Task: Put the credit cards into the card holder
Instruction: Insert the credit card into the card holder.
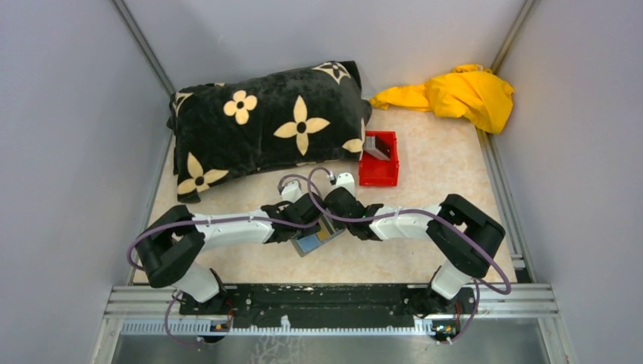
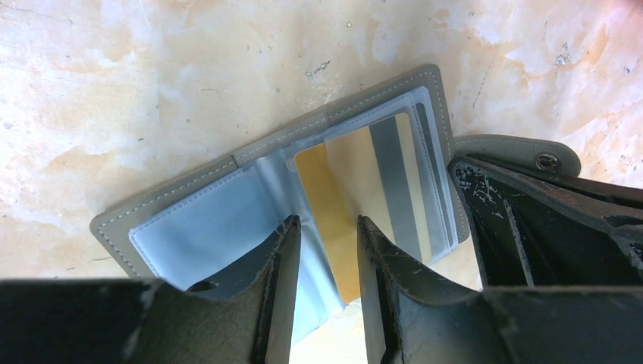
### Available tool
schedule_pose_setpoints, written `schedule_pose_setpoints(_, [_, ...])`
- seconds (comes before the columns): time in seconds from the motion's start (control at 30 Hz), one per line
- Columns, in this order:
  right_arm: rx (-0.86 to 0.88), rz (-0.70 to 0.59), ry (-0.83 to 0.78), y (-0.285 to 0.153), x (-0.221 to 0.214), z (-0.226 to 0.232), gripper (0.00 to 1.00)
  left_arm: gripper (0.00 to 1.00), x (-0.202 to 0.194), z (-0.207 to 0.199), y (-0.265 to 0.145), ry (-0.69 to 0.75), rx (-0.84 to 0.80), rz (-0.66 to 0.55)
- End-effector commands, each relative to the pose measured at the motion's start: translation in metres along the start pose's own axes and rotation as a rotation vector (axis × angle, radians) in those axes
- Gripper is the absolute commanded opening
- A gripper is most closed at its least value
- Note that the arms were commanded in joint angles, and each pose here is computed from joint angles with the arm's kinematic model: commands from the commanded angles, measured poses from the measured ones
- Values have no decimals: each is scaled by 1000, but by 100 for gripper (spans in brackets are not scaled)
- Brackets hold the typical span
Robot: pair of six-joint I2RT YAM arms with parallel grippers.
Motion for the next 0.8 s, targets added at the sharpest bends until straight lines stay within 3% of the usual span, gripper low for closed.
schedule_pose_setpoints(0.0, [18,73,-34,1,-16,6,4,41,1,2,-9,55,15,11])
schedule_pose_setpoints(0.3, [20,76,-32,2,-18,6,4,36,11,2,-25,7,-70,-27])
schedule_pose_setpoints(0.53, [24,74,-30,2,-17,7,4,0,8,8,-24,47,-82,-8])
schedule_pose_setpoints(0.77, [24,76,-33,2,-17,7,4,0,0,12,-15,82,-62,28])
Point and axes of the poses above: each gripper's point midway between its finger pads, its own y axis out along the fingers, its own z axis along the line the jaws close on, x = y × z, the point moved 8 cm from there along -y, back along the fingers, and after that the axes turned 14 degrees about -y, right-handed, at the moved point
